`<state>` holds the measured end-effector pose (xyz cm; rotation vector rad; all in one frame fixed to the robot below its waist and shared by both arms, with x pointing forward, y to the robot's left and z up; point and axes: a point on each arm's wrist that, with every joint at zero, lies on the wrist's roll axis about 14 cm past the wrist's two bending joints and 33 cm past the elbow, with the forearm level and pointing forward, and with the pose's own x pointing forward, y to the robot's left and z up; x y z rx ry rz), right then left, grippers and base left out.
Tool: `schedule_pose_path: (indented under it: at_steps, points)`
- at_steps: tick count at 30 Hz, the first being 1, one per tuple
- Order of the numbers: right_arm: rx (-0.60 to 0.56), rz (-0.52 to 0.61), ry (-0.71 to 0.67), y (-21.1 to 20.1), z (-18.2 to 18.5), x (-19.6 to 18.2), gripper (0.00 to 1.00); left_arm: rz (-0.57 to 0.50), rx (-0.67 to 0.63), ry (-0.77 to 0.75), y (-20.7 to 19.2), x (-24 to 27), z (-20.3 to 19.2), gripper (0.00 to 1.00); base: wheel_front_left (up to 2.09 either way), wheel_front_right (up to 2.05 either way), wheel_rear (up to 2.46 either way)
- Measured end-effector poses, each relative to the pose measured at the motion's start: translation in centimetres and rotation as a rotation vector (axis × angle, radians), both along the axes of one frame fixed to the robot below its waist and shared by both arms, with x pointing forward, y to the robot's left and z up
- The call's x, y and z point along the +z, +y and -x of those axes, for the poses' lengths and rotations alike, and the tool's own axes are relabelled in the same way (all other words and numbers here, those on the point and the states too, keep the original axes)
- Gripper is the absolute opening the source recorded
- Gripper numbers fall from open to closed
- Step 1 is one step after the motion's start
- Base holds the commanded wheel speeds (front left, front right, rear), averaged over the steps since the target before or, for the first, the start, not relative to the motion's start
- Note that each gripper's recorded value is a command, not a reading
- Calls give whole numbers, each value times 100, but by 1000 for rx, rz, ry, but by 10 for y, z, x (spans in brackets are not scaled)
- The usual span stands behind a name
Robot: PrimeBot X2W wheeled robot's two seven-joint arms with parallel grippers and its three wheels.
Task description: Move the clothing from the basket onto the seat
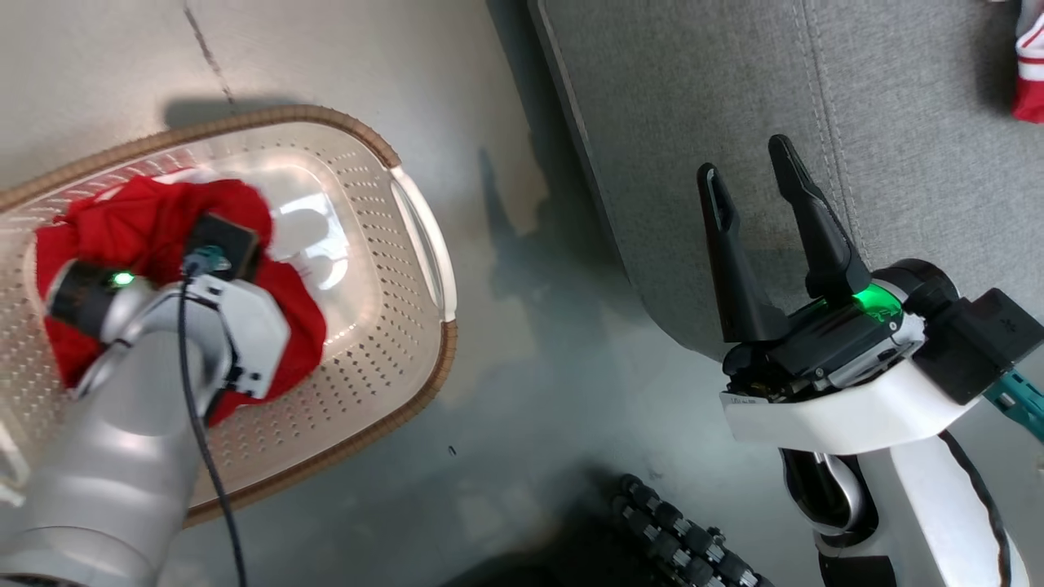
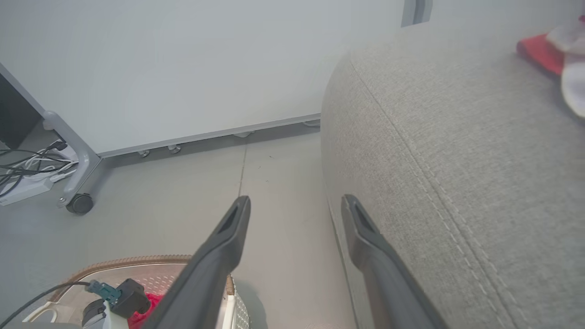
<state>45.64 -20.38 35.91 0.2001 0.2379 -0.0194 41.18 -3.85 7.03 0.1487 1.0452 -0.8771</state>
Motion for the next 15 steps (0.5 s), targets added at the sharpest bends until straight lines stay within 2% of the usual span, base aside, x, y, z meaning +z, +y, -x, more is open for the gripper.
schedule_pose_path:
  at_steps: [9, 15]
  points:
    - [43, 43, -50, 9, -2, 20, 100, 161, 126, -131, -18, 76, -22, 0, 0, 0, 0]
    - [59, 42, -83, 17, 2, 40, 100, 245, 188, -263, -15, 136, -41, 0, 0, 0, 0]
